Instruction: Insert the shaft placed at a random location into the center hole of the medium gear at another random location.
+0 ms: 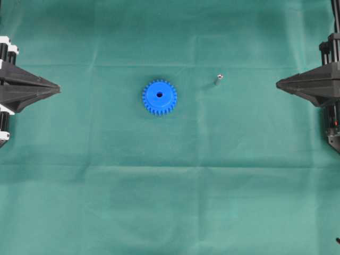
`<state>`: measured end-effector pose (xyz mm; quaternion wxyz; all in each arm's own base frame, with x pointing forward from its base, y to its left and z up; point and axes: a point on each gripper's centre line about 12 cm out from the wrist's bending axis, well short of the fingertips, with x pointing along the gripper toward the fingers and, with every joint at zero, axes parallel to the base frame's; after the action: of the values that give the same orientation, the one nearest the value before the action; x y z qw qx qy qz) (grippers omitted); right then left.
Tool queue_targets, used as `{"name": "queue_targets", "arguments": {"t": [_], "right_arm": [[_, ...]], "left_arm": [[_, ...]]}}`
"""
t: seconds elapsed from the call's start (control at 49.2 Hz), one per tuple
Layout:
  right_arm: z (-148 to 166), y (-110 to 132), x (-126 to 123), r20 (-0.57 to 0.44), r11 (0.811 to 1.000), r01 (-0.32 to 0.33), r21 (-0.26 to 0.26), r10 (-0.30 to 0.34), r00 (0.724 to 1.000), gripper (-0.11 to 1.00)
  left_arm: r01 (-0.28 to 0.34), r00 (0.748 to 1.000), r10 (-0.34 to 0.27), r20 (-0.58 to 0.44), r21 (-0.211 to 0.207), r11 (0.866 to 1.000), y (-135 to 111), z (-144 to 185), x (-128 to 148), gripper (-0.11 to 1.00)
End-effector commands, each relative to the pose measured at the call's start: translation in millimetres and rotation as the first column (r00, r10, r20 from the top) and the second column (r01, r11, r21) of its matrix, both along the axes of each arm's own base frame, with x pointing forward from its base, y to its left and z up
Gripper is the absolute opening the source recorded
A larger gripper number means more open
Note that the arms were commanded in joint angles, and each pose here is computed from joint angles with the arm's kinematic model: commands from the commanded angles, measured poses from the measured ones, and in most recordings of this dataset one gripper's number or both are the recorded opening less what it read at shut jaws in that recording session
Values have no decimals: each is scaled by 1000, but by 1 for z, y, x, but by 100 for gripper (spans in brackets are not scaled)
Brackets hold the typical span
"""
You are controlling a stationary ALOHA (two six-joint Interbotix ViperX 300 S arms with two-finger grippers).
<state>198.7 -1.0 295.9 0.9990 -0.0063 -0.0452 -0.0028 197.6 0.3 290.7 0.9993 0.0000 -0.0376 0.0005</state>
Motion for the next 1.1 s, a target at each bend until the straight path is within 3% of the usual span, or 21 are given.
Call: {"name": "queue_targets", "arguments": {"t": [0.0, 0.366, 0.691, 0.813, 0.996, 1.077], "right_arm": [[1, -1, 2, -3, 1000, 5, 8, -5, 1000, 1], [1, -12, 5, -29, 998, 59, 17, -59, 998, 1], [-15, -22, 23, -109, 995, 99, 16, -96, 989, 3], [-29, -30, 32, -157, 991, 132, 16, -127, 979, 27], [-58, -46, 48, -268, 982, 186, 13, -176, 947, 81], [-73, -53, 55, -315, 978, 207, 13, -192, 929, 89]], "left_arm": [[8, 1000, -8, 15, -5, 1000, -1, 10, 5, 0], [10, 1000, -9, 17, -15, 1000, -1, 11, 5, 0], [9, 1000, -9, 12, -11, 1000, -1, 10, 5, 0], [9, 1000, -9, 8, -8, 1000, -1, 9, 5, 0], [9, 1000, -9, 8, -6, 1000, -1, 9, 4, 0], [11, 1000, -11, 3, -5, 1000, -2, 8, 5, 0]]}}
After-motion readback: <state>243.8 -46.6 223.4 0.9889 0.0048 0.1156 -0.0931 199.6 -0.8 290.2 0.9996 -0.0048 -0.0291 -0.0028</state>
